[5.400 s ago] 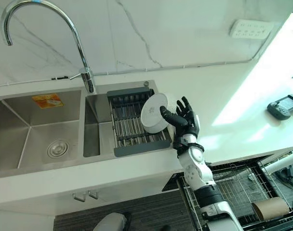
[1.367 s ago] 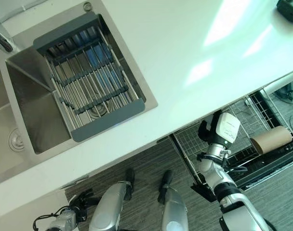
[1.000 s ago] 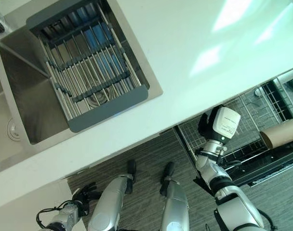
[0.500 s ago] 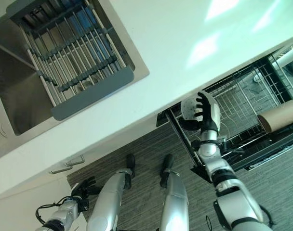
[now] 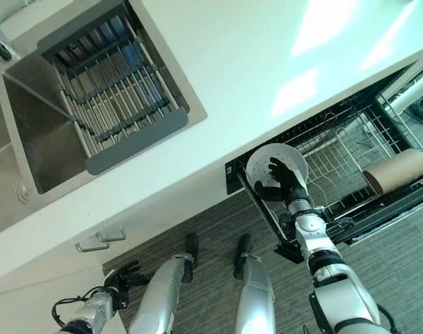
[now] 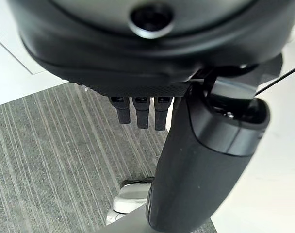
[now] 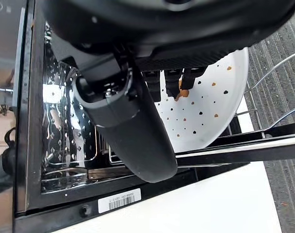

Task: Place the dishes in the dishwasher.

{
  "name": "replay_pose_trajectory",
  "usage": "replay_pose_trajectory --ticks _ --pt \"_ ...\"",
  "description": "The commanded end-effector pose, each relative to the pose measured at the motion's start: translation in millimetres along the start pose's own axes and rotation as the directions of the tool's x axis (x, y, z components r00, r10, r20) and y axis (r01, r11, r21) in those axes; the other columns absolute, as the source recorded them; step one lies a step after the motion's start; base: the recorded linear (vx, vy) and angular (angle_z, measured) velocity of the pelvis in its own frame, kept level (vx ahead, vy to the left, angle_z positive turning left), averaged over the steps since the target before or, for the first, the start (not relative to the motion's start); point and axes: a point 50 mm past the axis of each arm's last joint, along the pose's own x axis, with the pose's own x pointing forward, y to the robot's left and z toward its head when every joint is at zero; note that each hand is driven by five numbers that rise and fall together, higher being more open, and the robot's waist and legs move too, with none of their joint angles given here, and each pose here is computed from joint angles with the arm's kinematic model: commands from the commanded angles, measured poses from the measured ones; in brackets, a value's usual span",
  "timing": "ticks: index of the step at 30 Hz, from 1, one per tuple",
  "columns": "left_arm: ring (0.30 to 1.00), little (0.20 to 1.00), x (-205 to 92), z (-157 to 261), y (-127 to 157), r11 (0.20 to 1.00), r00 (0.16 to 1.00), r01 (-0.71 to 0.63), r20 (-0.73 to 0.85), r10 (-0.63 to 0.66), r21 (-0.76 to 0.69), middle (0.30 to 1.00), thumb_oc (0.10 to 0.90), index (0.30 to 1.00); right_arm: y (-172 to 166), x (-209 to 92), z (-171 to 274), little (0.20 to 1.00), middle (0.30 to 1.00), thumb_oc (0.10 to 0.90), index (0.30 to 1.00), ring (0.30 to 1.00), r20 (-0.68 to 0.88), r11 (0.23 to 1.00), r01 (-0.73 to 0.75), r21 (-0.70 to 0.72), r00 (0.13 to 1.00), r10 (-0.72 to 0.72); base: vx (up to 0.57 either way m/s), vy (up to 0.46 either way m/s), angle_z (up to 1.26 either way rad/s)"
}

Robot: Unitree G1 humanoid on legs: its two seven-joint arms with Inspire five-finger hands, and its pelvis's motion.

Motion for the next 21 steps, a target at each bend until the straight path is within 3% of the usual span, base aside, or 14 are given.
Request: replay_pose_trajectory --ticks 1,6,11,18,21 --pt "0.900 0.900 -5 -15 17 0.997 0.997 -0.069 -0.020 0.070 0.019 0.900 0.800 0.900 30 -7 -11 0.900 0.900 0.800 0.900 0.900 0.001 0.990 0.044 0.137 0.999 -0.045 0.00 0.045 0.00" --pt "0.900 0.900 -9 -30 18 0.994 0.994 -0.101 -0.052 0.099 -0.037 0.900 0.800 0.900 21 -22 0 0.900 0.900 0.800 0.900 0.900 0.113 0.937 0.229 0.264 0.958 -0.265 0.02 0.039 -0.03" --pt "0.900 0.900 -19 -64 20 0.985 0.983 -0.149 -0.125 0.137 -0.090 0.900 0.800 0.900 5 -53 16 0.900 0.900 0.800 0.900 0.900 0.260 0.840 0.391 0.376 0.825 -0.501 0.06 0.035 -0.13" --pt "0.900 0.900 -34 -102 24 0.976 0.961 -0.196 -0.216 0.172 -0.094 0.900 0.800 0.900 -2 -89 48 0.900 0.900 0.800 0.900 0.900 0.478 0.808 0.430 0.402 0.654 -0.586 0.09 -0.010 -0.18" --pt "0.900 0.900 -40 -114 28 0.975 0.951 -0.207 -0.249 0.181 -0.079 0.900 0.800 0.900 -5 -99 55 0.900 0.900 0.800 0.900 0.900 0.518 0.806 0.419 0.418 0.619 -0.591 0.11 -0.040 -0.17"
